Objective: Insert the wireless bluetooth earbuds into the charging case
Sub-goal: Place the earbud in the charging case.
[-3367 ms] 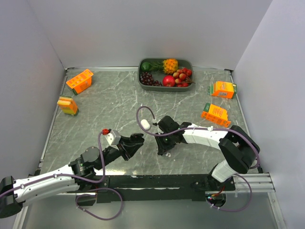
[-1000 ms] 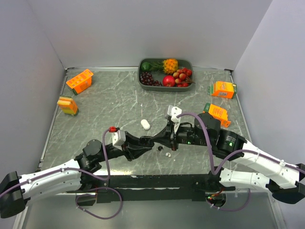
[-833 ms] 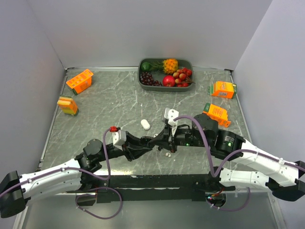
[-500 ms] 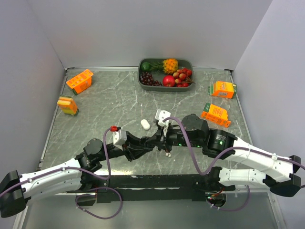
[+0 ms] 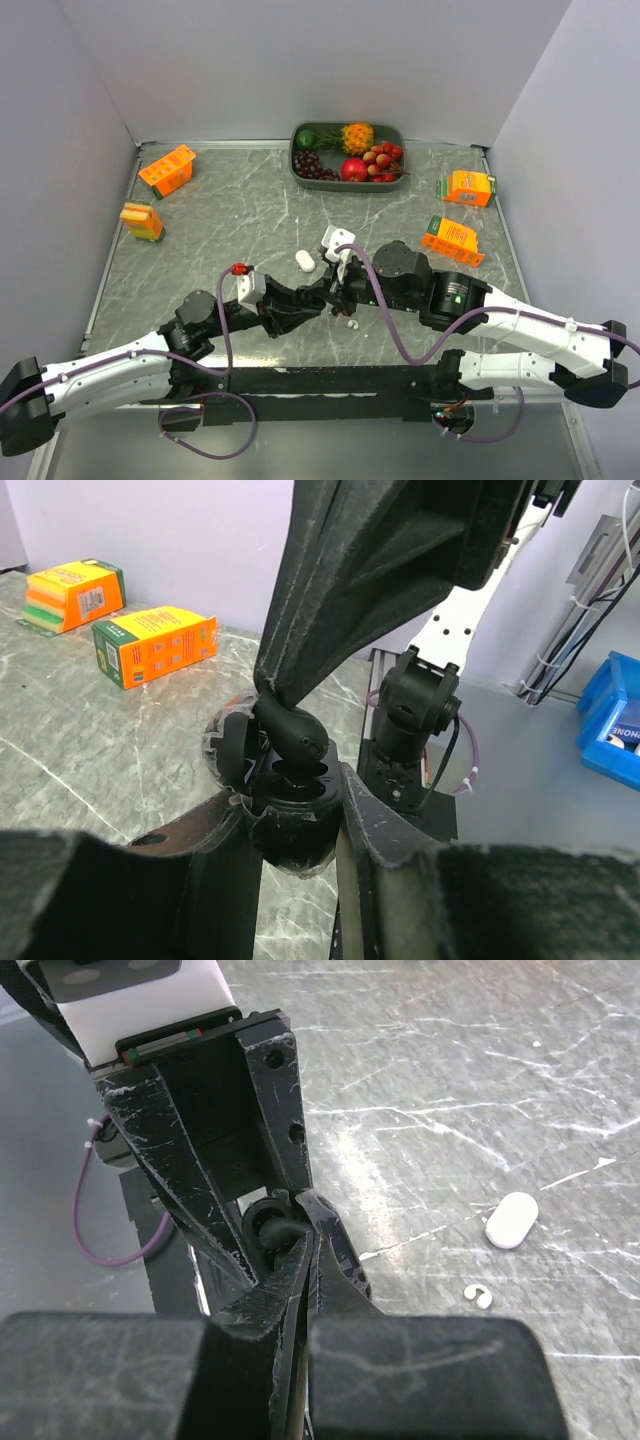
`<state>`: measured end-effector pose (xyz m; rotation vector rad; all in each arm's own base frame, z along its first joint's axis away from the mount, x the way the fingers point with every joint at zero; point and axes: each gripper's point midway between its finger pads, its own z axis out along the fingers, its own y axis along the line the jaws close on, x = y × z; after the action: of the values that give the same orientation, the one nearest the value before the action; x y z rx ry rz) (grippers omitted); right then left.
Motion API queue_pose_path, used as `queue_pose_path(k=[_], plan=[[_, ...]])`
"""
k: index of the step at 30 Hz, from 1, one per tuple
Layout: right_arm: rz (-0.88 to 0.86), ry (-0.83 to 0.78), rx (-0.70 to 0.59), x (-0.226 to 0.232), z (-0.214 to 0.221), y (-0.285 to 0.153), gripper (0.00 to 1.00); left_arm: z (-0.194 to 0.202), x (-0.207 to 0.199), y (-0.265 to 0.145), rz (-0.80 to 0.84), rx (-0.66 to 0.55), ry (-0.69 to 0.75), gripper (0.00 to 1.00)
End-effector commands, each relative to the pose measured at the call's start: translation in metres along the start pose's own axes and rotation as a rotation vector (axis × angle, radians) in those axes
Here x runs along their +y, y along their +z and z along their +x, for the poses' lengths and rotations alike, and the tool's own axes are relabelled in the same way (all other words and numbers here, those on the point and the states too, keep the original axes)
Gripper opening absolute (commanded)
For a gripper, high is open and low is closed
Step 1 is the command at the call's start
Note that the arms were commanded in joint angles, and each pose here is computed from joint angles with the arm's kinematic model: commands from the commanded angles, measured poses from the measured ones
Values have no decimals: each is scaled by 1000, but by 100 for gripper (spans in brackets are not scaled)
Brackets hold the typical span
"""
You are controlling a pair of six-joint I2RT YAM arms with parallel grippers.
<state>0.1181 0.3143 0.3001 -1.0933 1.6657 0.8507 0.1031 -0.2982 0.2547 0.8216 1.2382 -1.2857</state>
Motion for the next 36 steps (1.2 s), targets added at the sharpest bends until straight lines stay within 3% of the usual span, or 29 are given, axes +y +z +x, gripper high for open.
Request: queue_pose_path(k=[1, 22, 36], plan=[[24, -2, -63, 1, -26, -7, 0, -27, -4, 6, 11, -69, 6, 1], [189, -93, 0, -5, -16, 1, 0, -33, 6, 4, -54, -92, -10, 1], [179, -108, -4, 7, -15, 2, 0, -34, 10, 3, -81, -103, -12, 1]])
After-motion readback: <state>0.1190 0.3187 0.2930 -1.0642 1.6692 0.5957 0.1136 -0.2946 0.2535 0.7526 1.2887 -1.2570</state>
